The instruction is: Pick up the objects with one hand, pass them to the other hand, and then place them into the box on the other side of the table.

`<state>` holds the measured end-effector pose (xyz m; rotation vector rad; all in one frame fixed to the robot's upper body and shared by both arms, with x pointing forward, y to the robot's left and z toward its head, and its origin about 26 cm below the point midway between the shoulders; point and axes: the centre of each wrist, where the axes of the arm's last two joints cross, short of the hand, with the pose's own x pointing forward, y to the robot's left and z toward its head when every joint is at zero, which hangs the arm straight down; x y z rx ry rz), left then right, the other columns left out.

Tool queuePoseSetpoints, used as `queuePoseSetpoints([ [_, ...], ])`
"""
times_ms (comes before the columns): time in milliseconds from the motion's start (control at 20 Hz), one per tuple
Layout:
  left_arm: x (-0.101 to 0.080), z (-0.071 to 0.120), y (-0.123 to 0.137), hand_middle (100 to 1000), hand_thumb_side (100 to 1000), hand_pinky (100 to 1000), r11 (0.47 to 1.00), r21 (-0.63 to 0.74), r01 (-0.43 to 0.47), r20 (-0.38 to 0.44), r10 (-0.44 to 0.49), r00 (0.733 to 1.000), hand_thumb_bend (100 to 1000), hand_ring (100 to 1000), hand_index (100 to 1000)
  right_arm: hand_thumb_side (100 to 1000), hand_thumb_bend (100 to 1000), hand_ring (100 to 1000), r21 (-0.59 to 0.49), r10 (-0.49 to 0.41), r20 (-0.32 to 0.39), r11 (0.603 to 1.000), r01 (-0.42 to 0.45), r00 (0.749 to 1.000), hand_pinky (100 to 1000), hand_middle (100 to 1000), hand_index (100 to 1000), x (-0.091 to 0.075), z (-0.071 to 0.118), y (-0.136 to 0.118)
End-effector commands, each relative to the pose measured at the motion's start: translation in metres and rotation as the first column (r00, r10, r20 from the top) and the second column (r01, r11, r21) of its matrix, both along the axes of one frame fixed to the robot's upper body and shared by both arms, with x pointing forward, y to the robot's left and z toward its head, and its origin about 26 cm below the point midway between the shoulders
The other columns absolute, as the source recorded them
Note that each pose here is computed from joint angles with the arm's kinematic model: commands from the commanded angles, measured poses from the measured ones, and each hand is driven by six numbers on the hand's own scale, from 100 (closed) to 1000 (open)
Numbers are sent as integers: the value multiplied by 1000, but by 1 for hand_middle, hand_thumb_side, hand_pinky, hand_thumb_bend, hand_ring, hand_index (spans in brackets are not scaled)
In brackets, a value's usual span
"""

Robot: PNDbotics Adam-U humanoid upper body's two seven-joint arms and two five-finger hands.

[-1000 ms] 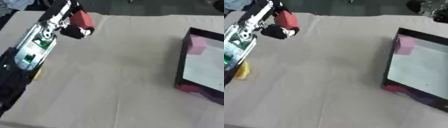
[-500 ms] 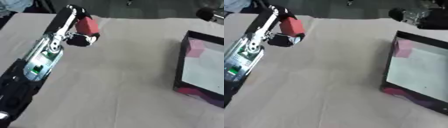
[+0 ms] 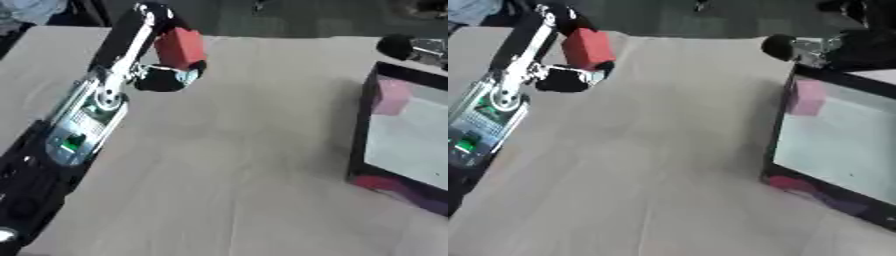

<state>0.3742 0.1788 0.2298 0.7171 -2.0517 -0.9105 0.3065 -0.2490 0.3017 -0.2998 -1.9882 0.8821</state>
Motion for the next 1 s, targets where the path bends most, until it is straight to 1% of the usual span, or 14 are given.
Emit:
queuePoseSetpoints([
  [50, -2, 7, 1, 499, 100, 690, 999, -32, 35, 38, -34, 999, 100, 605, 519, 341, 661, 921, -14, 22, 30, 1000, -22, 999, 917, 823, 870, -5, 10, 0],
  [250, -2, 5, 1, 495, 100, 689, 998, -49, 50, 45, -48, 998, 100, 602, 518, 342, 663, 922, -21, 35, 29, 999, -34, 999, 917, 823, 870, -5, 10, 1],
  [450, -2, 5, 2, 491, 100, 686, 996, -67, 62, 61, -58, 996, 100, 598, 517, 343, 664, 923, -22, 51, 10, 998, -51, 999, 918, 823, 871, -5, 10, 1],
  [550, -3, 5, 1, 490, 100, 682, 994, -78, 76, 73, -70, 995, 100, 595, 517, 345, 666, 925, -21, 67, -11, 997, -68, 998, 919, 824, 872, -5, 9, 1],
  [650, -4, 6, 1, 490, 100, 679, 991, -85, 101, 95, -93, 991, 100, 594, 517, 348, 662, 928, -21, 103, -54, 994, -104, 993, 919, 825, 875, -5, 8, 3],
  [700, -5, 6, 0, 490, 100, 677, 989, -86, 118, 112, -108, 988, 100, 592, 517, 353, 658, 931, -21, 129, -86, 991, -131, 988, 920, 827, 877, -4, 7, 5],
  [750, -6, 6, -1, 491, 100, 676, 987, -85, 135, 129, -124, 984, 100, 592, 518, 305, 709, 935, -23, 158, -120, 987, -162, 980, 921, 823, 881, -4, 6, 6],
  [800, -7, 6, -1, 493, 100, 678, 985, -78, 154, 151, -141, 978, 100, 593, 518, 365, 650, 937, -28, 189, -156, 980, -195, 970, 922, 831, 884, -4, 5, 7],
  [900, -10, 9, -3, 495, 100, 678, 981, -47, 187, 198, -174, 965, 100, 595, 518, 371, 649, 941, -33, 247, -217, 965, -260, 944, 925, 834, 889, -4, 3, 9],
  [1000, -14, 12, -7, 500, 100, 680, 976, -10, 219, 243, -210, 947, 100, 599, 518, 375, 651, 946, -33, 306, -263, 945, -325, 915, 927, 836, 893, -4, 3, 12],
])
